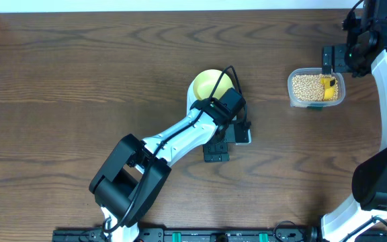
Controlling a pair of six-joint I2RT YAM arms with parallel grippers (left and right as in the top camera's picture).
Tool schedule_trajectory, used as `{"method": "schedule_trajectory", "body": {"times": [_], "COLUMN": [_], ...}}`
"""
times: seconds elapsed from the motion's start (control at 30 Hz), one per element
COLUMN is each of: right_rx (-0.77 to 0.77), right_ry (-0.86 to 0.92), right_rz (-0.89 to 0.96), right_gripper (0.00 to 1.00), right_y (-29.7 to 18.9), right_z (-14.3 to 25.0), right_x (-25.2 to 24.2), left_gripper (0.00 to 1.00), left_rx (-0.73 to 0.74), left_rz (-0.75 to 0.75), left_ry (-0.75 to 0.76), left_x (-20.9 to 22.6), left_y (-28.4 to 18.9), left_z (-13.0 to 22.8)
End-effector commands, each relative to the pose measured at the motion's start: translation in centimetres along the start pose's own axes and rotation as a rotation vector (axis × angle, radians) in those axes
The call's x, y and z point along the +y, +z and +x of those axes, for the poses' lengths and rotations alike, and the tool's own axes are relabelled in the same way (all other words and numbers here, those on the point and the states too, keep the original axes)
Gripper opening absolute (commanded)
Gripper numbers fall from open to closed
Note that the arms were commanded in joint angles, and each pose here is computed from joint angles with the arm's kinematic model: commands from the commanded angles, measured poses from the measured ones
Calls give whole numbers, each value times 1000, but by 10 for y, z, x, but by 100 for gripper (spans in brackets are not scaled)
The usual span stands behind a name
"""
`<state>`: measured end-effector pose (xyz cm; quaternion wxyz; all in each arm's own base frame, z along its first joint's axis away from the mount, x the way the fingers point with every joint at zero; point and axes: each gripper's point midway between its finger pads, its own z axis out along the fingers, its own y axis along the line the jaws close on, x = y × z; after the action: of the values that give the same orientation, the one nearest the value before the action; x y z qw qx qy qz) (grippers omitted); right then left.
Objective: Scoop item into bowl and weigh 50g on scale
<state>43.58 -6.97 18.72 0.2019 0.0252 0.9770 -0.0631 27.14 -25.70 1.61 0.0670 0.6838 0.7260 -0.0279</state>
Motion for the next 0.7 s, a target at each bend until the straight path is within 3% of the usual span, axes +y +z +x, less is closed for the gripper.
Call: {"method": "schedule_trajectory", "body": {"times": [0.0, 0.67], "right_rx": [-13, -13], "right_ry": [5, 5], "right_rz": [11, 11], "right_gripper": [99, 99], "right_y": [-5, -5], "right_z": [-3, -3], "right_x": [-4, -4], "left_gripper": [98, 98], "left_rx": [-23, -30], "left_rz": [28, 91], "left_ry": [17, 49], "left_x": [-4, -16], "left_y": [-1, -2], "left_z": [-5, -4]}}
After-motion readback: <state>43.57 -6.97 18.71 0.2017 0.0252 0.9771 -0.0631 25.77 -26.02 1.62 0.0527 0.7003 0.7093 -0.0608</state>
